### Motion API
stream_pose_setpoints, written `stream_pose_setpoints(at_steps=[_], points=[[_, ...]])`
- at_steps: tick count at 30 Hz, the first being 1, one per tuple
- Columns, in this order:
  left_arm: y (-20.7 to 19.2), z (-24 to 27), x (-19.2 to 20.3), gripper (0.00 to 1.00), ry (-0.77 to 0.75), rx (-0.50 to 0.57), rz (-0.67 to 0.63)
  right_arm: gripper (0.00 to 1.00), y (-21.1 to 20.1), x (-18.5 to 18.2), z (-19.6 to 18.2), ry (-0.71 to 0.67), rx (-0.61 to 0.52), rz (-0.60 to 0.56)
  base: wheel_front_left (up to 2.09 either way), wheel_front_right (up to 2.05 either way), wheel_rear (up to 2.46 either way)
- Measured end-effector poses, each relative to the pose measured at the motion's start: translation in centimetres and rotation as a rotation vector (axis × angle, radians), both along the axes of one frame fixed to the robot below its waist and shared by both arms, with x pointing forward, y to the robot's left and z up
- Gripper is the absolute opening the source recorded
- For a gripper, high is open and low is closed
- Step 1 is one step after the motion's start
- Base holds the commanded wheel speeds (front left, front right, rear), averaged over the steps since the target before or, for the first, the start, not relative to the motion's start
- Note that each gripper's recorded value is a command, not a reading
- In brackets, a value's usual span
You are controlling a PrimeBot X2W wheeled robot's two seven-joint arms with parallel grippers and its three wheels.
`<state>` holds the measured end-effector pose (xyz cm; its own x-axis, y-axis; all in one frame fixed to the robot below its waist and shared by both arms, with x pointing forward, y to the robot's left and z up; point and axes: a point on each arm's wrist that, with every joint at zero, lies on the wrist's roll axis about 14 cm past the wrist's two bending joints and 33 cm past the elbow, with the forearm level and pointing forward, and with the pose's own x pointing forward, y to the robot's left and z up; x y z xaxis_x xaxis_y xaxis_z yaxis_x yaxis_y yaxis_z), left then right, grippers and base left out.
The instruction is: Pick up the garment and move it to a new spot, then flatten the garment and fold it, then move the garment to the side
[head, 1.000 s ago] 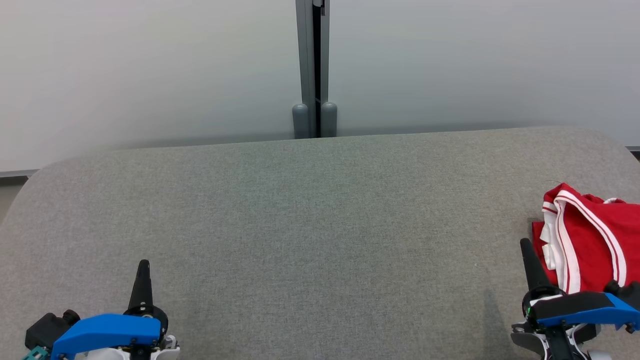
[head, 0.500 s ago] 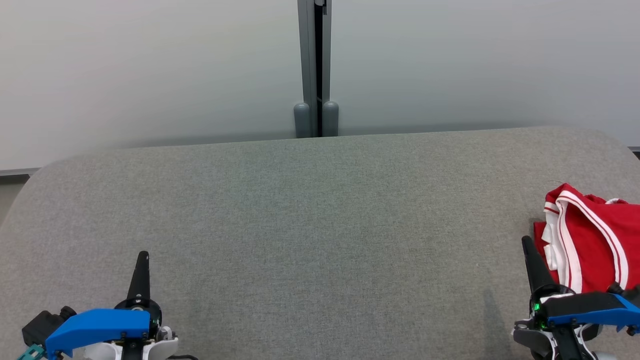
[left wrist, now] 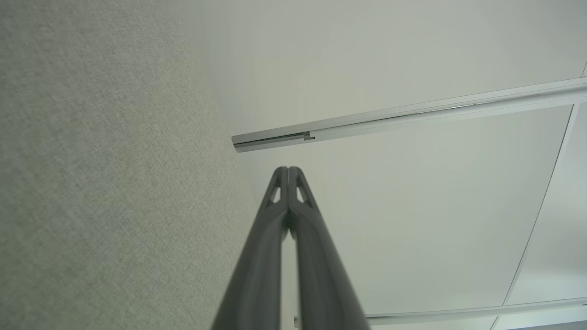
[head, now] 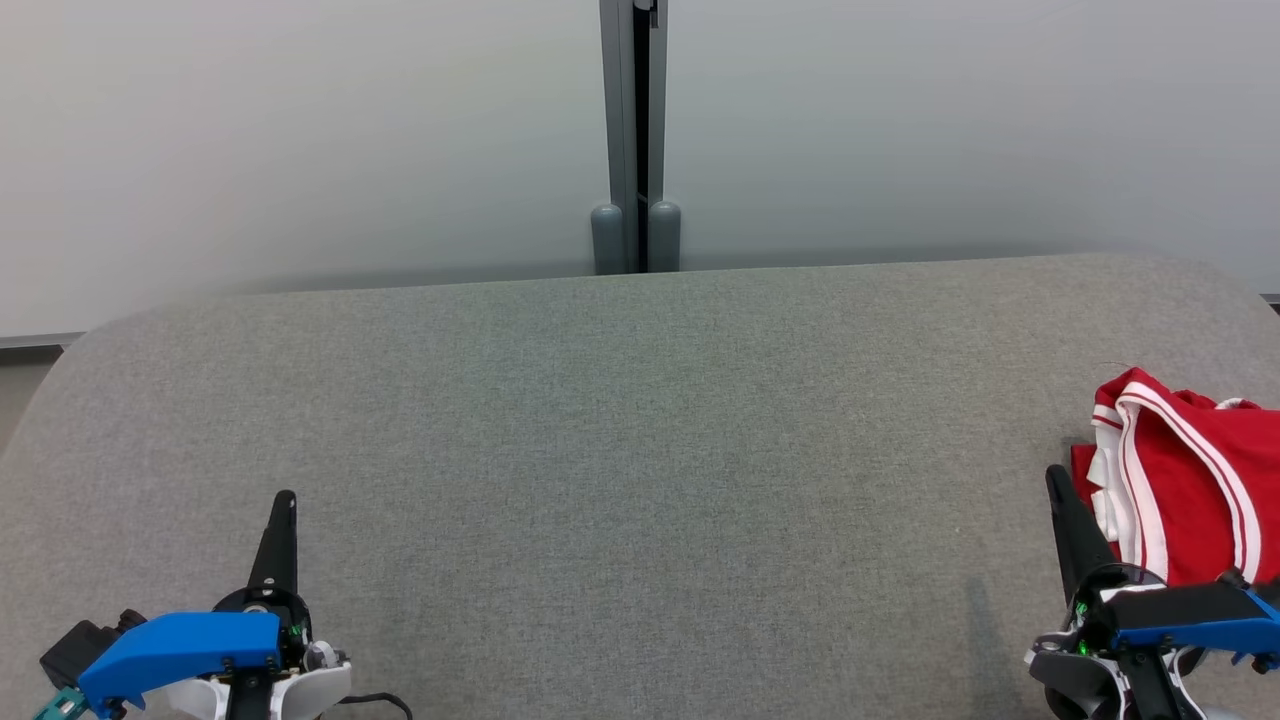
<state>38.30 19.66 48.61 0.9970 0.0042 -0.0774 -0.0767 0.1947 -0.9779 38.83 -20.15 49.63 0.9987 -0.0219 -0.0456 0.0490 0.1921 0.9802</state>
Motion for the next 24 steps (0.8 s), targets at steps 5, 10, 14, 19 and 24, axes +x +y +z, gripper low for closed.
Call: stream_pose_setpoints(at_steps=[5, 10, 14, 19, 24], points=[[0.1, 0.3, 0.1, 0.00, -0.010, -0.040, 0.002, 0.00, 0.1, 0.0, 0.2, -0.008, 0.037, 0.004, 0.00, 0.00, 0.00], [0.2, 0.6, 0.1, 0.00, -0.020, -0.077, 0.004, 0.00, 0.1, 0.1, 0.4, -0.017, 0.077, 0.006, 0.00, 0.00, 0.00], [0.2, 0.9, 0.3, 0.00, -0.032, -0.107, 0.006, 0.00, 0.2, 0.1, 0.6, -0.024, 0.103, 0.011, 0.00, 0.00, 0.00], [0.3, 1.2, 0.3, 0.00, -0.043, -0.141, 0.006, 0.00, 0.2, 0.2, 0.9, -0.035, 0.142, 0.012, 0.00, 0.00, 0.00], [0.3, 1.5, 0.4, 0.00, -0.053, -0.176, 0.005, 0.00, 0.3, 0.2, 1.0, -0.043, 0.177, 0.016, 0.00, 0.00, 0.00]])
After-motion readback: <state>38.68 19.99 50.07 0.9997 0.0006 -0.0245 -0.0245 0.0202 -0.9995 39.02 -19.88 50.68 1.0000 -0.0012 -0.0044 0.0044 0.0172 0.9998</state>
